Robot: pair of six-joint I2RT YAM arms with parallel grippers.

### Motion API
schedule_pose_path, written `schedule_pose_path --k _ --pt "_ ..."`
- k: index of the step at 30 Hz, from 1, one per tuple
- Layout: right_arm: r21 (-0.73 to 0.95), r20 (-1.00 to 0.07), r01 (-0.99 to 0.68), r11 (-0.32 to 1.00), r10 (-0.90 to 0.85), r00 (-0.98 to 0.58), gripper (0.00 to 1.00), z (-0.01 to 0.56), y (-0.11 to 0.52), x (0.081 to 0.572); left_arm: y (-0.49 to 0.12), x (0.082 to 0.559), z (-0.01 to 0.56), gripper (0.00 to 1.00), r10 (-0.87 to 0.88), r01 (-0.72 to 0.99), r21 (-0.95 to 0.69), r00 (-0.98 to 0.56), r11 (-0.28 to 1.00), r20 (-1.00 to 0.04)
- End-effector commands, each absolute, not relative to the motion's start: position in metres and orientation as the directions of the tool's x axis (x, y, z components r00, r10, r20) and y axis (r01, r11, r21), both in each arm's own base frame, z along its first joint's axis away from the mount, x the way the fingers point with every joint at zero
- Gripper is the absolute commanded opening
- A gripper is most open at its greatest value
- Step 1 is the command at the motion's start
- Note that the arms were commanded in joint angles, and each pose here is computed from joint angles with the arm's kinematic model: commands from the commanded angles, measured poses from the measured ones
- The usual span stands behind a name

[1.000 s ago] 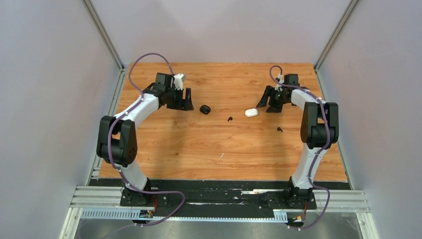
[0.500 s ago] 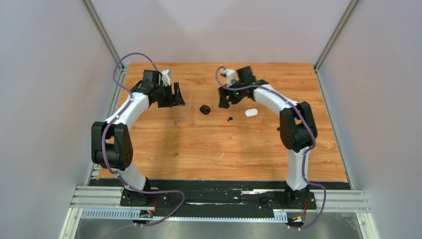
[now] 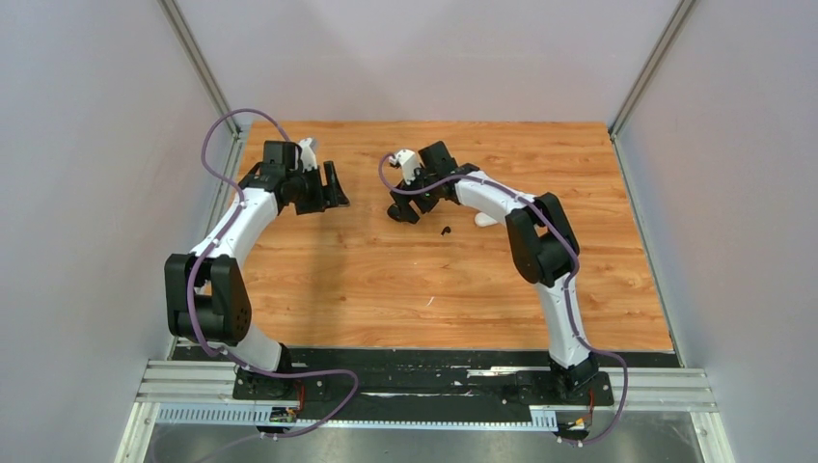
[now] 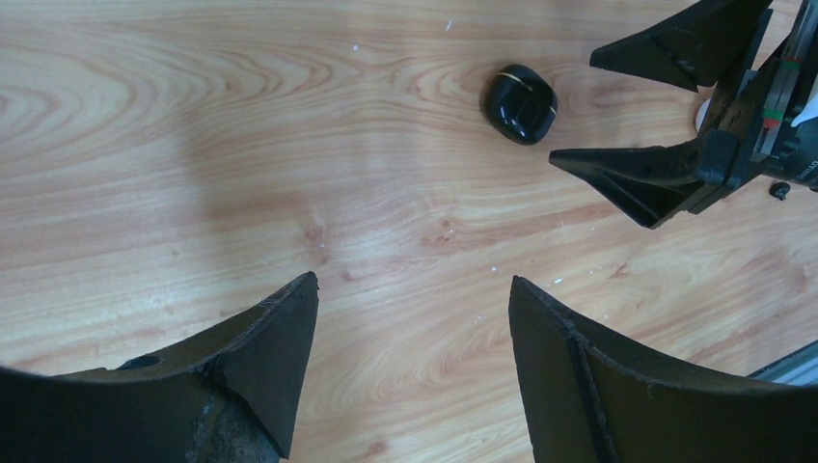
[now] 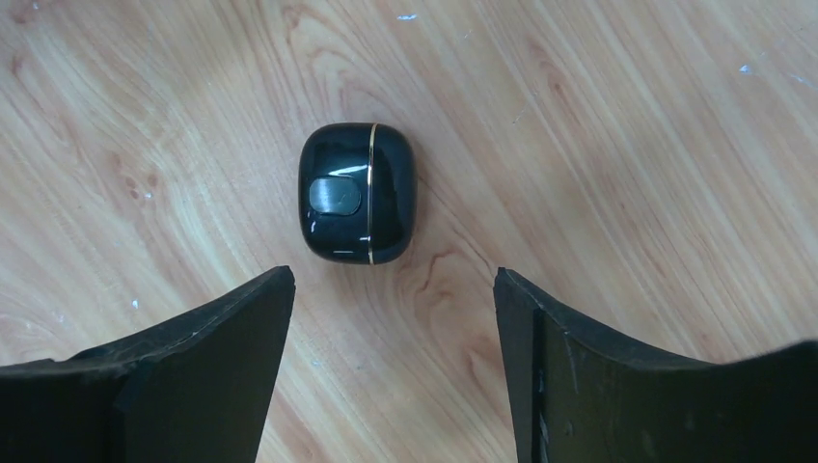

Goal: Insert the wireless bluetooth earbuds into the charging case
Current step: Pick up the charging case at the center of the board.

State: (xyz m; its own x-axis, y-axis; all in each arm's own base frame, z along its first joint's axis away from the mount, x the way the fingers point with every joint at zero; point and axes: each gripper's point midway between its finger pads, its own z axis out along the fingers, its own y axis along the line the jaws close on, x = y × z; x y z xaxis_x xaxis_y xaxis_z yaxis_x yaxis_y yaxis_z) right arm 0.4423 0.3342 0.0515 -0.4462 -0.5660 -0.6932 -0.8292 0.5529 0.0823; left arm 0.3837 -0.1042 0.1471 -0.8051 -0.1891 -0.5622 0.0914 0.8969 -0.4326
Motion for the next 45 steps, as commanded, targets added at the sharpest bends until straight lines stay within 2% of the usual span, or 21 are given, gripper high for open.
schedule_pose_path --k 1,6,11,18,24,27,30,33,41,45 --pt "0.027 -0.735 -0.854 0.52 -0.568 -0.369 0.73 0.061 0.355 0.454 -0.103 0.38 0.158 0.78 -0.217 0.084 -0.456 -0.795 0.886 -0.567" --pt "0.029 -0.746 -0.877 0.479 -0.574 -0.338 0.69 0.059 0.375 0.447 -0.105 0.381 0.154 0.78 -0.227 0.075 -0.472 -0.804 0.878 -0.55" --pt "-0.016 -0.729 -0.864 0.502 -0.597 -0.334 0.56 0.047 0.377 0.45 -0.108 0.384 0.152 0.77 -0.242 0.067 -0.492 -0.807 0.868 -0.538" --pt "-0.062 -0.687 -0.861 0.505 -0.648 -0.33 0.01 0.031 0.358 0.445 -0.123 0.391 0.144 0.73 -0.243 0.105 -0.561 -0.824 0.821 -0.511" --pt "-0.126 -0.77 -0.879 0.459 -0.604 -0.206 0.0 0.103 0.355 0.447 -0.156 0.402 0.139 0.7 -0.211 0.234 -0.694 -0.844 0.681 -0.492" --pt "-0.182 -0.846 -0.908 0.377 -0.531 -0.051 0.0 0.156 0.357 0.433 -0.171 0.413 0.153 0.69 -0.218 0.354 -0.727 -0.796 0.588 -0.564" --pt "-0.292 -0.877 -0.909 0.298 -0.462 0.131 0.0 0.201 0.356 0.412 -0.187 0.412 0.18 0.68 -0.2 0.508 -0.725 -0.737 0.466 -0.645" --pt "-0.341 -0.877 -0.902 0.265 -0.434 0.204 0.0 0.22 0.356 0.402 -0.2 0.404 0.195 0.68 -0.164 0.572 -0.728 -0.733 0.377 -0.661" --pt "-0.39 -0.862 -0.889 0.241 -0.434 0.261 0.0 0.23 0.36 0.401 -0.23 0.39 0.219 0.7 -0.124 0.673 -0.692 -0.688 0.261 -0.715" --pt "-0.419 -0.848 -0.878 0.231 -0.445 0.288 0.0 0.231 0.36 0.402 -0.236 0.388 0.231 0.66 -0.119 0.706 -0.679 -0.671 0.199 -0.732"
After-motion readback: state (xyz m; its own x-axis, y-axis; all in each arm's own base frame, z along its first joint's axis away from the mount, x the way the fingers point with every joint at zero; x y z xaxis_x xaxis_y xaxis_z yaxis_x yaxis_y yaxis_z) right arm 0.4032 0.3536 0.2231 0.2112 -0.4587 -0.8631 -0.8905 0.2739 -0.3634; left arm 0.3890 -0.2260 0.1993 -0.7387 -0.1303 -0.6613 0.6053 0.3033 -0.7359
